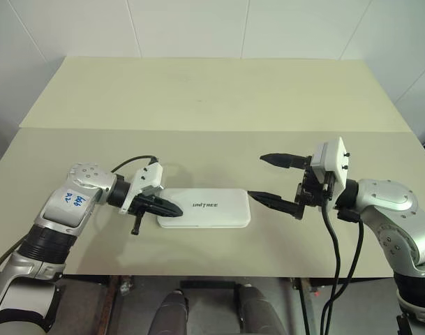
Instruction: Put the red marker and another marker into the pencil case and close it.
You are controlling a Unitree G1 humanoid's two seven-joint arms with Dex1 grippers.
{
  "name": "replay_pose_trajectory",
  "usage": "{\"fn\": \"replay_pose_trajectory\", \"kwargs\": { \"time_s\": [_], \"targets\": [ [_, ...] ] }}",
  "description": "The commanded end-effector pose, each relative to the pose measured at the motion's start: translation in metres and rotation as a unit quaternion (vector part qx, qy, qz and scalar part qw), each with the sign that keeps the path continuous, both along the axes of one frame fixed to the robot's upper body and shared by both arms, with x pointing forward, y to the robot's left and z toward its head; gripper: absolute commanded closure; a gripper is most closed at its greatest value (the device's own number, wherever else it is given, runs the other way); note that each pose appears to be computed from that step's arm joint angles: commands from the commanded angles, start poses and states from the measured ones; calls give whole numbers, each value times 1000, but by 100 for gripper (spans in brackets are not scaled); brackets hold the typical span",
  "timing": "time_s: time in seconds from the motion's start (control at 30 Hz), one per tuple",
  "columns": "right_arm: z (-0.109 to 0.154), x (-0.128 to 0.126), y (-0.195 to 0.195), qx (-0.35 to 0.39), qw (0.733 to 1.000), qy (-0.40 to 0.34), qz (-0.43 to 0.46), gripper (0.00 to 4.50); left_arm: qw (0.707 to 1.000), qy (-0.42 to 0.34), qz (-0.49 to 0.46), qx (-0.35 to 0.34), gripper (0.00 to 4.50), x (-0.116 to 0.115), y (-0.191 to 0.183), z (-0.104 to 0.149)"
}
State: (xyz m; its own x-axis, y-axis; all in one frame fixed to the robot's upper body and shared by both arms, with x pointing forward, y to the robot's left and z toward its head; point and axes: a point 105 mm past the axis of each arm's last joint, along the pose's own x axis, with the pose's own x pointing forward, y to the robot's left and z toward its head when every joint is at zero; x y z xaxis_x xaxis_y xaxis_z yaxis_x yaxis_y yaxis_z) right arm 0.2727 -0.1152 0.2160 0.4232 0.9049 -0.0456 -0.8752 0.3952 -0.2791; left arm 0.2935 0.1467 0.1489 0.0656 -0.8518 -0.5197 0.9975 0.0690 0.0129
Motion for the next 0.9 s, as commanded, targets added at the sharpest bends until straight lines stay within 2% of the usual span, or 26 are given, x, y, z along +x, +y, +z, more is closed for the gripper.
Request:
{"fn": "replay_pose_trajectory", "kwargs": {
  "time_s": [0.03, 0.27, 0.37, 0.43, 0.73, 0.77, 0.9],
  "targets": [
    [8, -3, 4, 6, 1000, -17, 16, 5, 999, -15, 1, -33, 450, -5, 6, 26],
    [7, 1, 4, 4, 1000, -16, 17, 5, 996, -34, 29, -82, 450, -9, 18, 61],
    [6, 3, 1, -2, 1000, -19, 13, 0, 992, -56, 41, -108, 387, -9, 17, 73],
    [6, 4, -1, -8, 1000, -25, 10, 0, 989, -64, 48, -124, 326, -11, 16, 78],
    [6, 12, -12, -24, 999, -46, -6, 0, 972, -135, 84, -174, 17, -5, 12, 87],
    [7, 13, -14, -27, 998, -50, -9, 0, 971, -131, 83, -181, 4, -6, 11, 87],
    [11, 18, -21, -30, 997, -62, -21, 0, 967, -144, 82, -196, 4, -4, 9, 91]
  ]
}}
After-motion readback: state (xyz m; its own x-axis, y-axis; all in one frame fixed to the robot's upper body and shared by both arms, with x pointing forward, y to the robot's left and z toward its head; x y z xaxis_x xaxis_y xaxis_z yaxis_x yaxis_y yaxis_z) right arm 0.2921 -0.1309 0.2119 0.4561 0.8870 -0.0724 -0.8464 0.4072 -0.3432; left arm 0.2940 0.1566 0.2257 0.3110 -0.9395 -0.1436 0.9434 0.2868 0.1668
